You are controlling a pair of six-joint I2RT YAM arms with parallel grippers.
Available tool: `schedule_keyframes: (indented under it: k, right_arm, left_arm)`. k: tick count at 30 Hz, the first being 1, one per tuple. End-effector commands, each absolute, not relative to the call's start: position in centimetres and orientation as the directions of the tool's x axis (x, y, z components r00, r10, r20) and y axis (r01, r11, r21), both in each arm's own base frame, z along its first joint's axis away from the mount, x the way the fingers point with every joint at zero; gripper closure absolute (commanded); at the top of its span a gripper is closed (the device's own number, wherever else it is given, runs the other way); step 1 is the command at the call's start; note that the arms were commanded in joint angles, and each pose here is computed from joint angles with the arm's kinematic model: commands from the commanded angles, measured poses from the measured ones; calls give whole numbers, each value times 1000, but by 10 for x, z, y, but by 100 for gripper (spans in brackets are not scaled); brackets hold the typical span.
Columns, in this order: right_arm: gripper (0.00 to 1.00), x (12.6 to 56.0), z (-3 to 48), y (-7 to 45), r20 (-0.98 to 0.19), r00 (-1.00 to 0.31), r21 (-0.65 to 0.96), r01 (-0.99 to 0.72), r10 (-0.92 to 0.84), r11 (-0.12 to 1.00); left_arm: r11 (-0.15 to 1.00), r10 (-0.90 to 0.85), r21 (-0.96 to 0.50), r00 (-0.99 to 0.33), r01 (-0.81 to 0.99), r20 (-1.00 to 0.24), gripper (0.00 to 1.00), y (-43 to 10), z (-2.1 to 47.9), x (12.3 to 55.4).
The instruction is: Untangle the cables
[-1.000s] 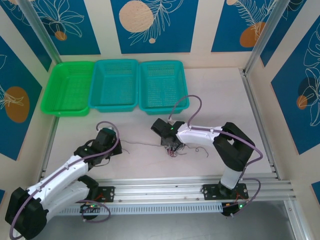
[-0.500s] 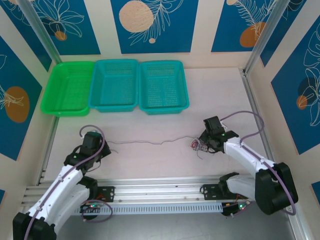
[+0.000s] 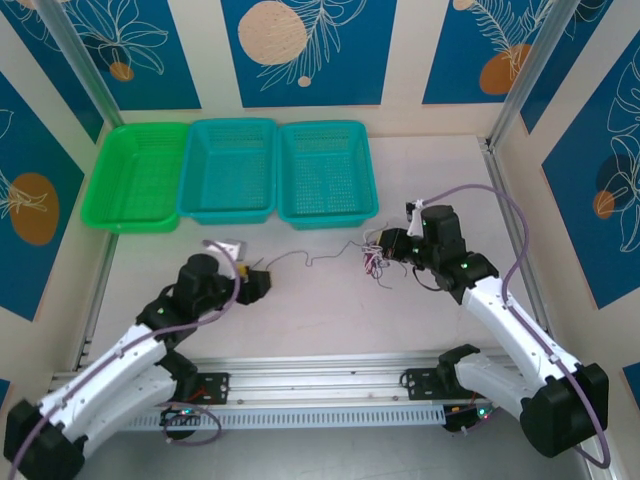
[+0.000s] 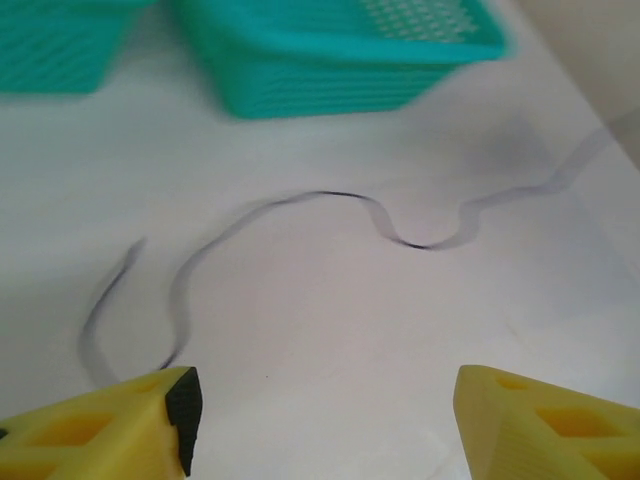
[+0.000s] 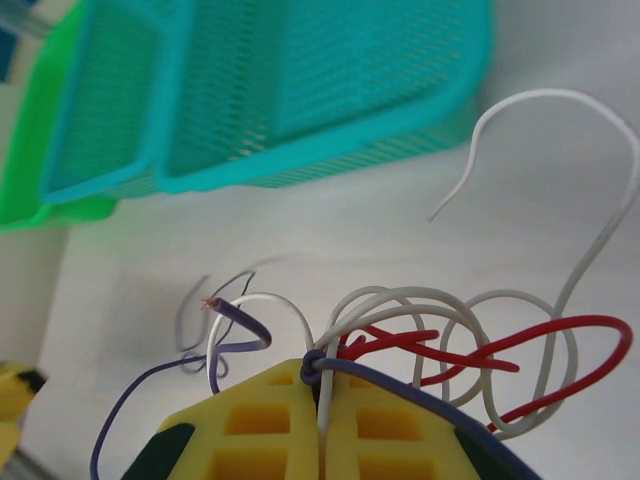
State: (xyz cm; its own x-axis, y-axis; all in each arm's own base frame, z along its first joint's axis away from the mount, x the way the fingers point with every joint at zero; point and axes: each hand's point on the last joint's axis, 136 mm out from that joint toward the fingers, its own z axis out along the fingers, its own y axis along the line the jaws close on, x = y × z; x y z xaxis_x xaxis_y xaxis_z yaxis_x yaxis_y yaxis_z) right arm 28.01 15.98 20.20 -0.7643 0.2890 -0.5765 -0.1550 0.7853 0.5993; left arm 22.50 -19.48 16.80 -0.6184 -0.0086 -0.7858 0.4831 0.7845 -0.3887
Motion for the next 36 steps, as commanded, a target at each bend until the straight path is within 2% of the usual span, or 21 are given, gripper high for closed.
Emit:
schedule_keyframes:
  k: [1,5,9,11,12,13,14,16,17,19,21,24,27,31,36]
  right_arm:
    - [100,264,235,187,-613,-771,623,-336,174,706]
    - [100,252,255,201,-623,-770,634,-396,136,665]
    - [100,239,265,212,-629,-772,633,-436,96,639]
    - [100,233,267,216,-627,-775,636,-446,84,630]
    - [100,231,268,217,-626,-775,638,-448,83,627]
    - [100,230,268,216,-623,-777,639,-440,89,631]
    - [100,230,267,214,-620,-778,638,-426,100,641]
    - [100,237,259,202,-615,-774,621,-361,147,695]
    - [100,243,255,192,-613,-769,604,-308,182,735]
    - [100,256,237,157,-596,-746,555,-115,297,824]
    - [100,263,217,116,-570,-707,511,94,419,854]
    - [100,262,187,62,-504,-633,488,353,588,798]
    - [100,256,161,30,-409,-564,527,495,717,691]
    - [100,248,138,14,-324,-525,564,561,787,606]
    - [100,253,132,44,-268,-603,656,457,752,600]
  left_arm:
    - [606,120,-225,-367,763,-922,28,-261,222,221]
    - [493,243,-91,-237,865,-941,19,-313,217,223]
    - [593,254,-21,-212,805,-944,6,-326,200,261]
    - [623,255,4,-198,782,-946,4,-328,194,272]
    - [624,264,11,-197,782,-944,9,-330,191,274]
    - [628,272,12,-206,778,-940,20,-330,186,276]
    - [638,275,6,-221,770,-936,36,-329,182,277]
    - [679,265,-20,-270,734,-926,82,-322,174,280]
    - [705,256,-30,-295,708,-921,99,-315,172,282]
    - [776,237,-34,-341,630,-910,100,-294,170,286]
    - [845,217,-31,-396,533,-892,100,-266,167,291]
    - [939,126,-65,-517,336,-846,100,-207,160,298]
    - [970,-16,-155,-589,187,-808,100,-156,161,297]
    - [968,-127,-228,-570,109,-812,100,-121,190,293]
    - [961,-117,-223,-489,164,-864,100,-120,259,304]
